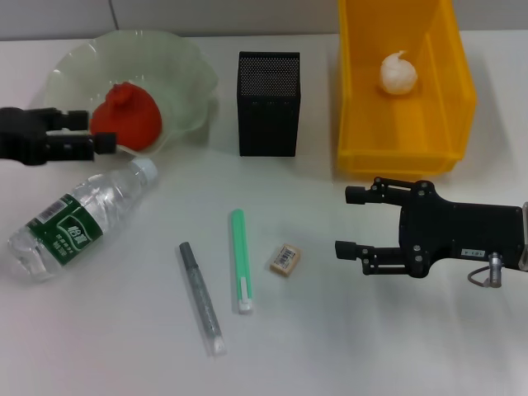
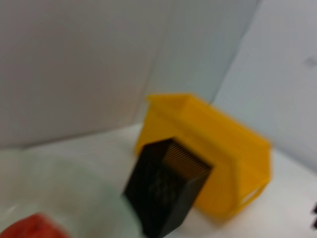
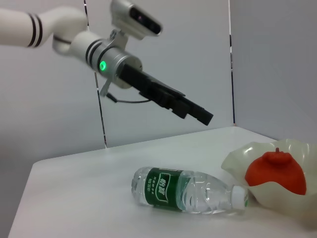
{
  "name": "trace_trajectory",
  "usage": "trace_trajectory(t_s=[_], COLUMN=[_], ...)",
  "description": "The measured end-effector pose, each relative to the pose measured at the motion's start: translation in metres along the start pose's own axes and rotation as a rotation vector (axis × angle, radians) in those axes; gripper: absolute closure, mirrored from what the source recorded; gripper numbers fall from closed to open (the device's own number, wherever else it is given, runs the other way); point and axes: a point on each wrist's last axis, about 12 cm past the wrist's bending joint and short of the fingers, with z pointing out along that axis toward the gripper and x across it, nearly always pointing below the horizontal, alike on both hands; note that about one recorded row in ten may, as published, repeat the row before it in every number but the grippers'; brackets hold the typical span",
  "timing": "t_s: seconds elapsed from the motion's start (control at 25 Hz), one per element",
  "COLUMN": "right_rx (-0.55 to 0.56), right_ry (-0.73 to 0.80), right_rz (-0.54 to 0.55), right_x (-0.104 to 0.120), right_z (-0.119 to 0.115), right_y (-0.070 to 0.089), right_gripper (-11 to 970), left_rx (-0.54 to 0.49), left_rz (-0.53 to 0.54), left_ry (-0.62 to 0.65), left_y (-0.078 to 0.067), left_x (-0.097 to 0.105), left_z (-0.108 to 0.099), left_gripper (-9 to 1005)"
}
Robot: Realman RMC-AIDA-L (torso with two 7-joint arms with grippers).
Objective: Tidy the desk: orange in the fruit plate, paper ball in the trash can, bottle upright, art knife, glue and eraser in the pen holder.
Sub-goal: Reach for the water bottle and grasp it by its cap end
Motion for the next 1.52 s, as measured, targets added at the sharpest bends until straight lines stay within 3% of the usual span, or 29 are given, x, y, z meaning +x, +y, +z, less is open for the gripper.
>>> trace_trajectory(t_s=[0.28, 0.32, 0.64, 0.96, 1.52], right_rx=[0.002, 0.002, 0.003, 0.005, 0.006], right_ry=[0.002, 0.003, 0.004, 0.004, 0.004], right_rz=[-0.003, -0.004, -0.006, -0.003, -0.001], right_x=[0.000, 0.000, -0.001, 0.000, 0.001], right_z=[-0.001, -0.001, -0.001, -0.002, -0.003], right_y=[-0.001, -0.001, -0.001, -0.001, 0.000], right_gripper=[174, 174, 175, 175, 174], left_rx=[-0.129, -0.176, -0.230, -0.284, -0.240], left_rz=[-0.049, -0.058, -0.023, 0.005, 0.043], left_ry=[0.180, 0.268, 0.469, 0.575, 0.635], left_y=[0.005, 0.005, 0.001, 0.002, -0.003], left_x=[-0.027, -0.035, -0.055, -0.051, -0.041], left_z=[-0.003, 0.003, 0.039, 0.059, 0.087], left_gripper=[141, 141, 141, 141, 144])
